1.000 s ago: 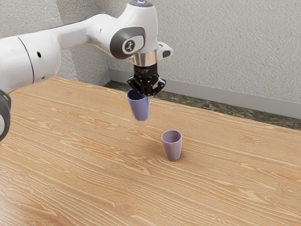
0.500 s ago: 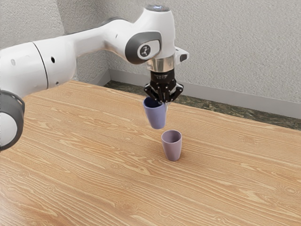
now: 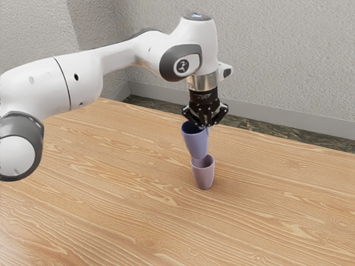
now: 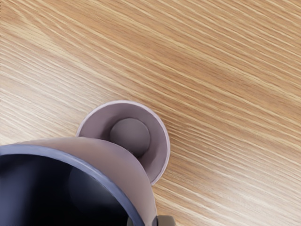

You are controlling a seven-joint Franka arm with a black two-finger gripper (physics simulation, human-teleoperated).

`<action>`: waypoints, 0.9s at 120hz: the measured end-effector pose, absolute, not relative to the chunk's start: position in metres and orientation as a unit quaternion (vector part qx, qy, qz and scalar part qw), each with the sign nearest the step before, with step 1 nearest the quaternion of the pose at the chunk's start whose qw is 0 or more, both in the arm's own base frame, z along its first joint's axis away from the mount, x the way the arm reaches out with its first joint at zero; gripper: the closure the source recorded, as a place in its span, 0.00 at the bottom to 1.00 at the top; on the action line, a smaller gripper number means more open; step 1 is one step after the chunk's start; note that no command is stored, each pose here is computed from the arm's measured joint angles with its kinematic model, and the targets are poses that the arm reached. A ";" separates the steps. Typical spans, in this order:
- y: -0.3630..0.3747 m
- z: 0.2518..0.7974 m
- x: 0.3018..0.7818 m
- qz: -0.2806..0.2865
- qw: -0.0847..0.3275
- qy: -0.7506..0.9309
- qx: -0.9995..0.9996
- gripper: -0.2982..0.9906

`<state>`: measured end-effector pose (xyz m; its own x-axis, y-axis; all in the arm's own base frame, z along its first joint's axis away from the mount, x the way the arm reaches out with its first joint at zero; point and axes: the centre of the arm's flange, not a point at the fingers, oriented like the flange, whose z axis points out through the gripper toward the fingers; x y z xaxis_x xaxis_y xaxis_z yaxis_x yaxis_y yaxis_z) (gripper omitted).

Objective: Place the left cup onto the right cup

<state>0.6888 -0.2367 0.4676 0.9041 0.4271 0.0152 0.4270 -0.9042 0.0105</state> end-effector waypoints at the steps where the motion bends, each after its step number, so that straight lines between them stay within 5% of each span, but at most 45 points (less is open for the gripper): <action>1: -0.237 0.467 0.689 0.008 0.003 0.220 0.976 0.84; 108: -0.230 0.444 0.718 0.043 -0.022 0.188 0.981 0.84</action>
<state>0.7180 -0.2301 0.4444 0.9258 0.3662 0.0933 0.3701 -0.9286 -0.0276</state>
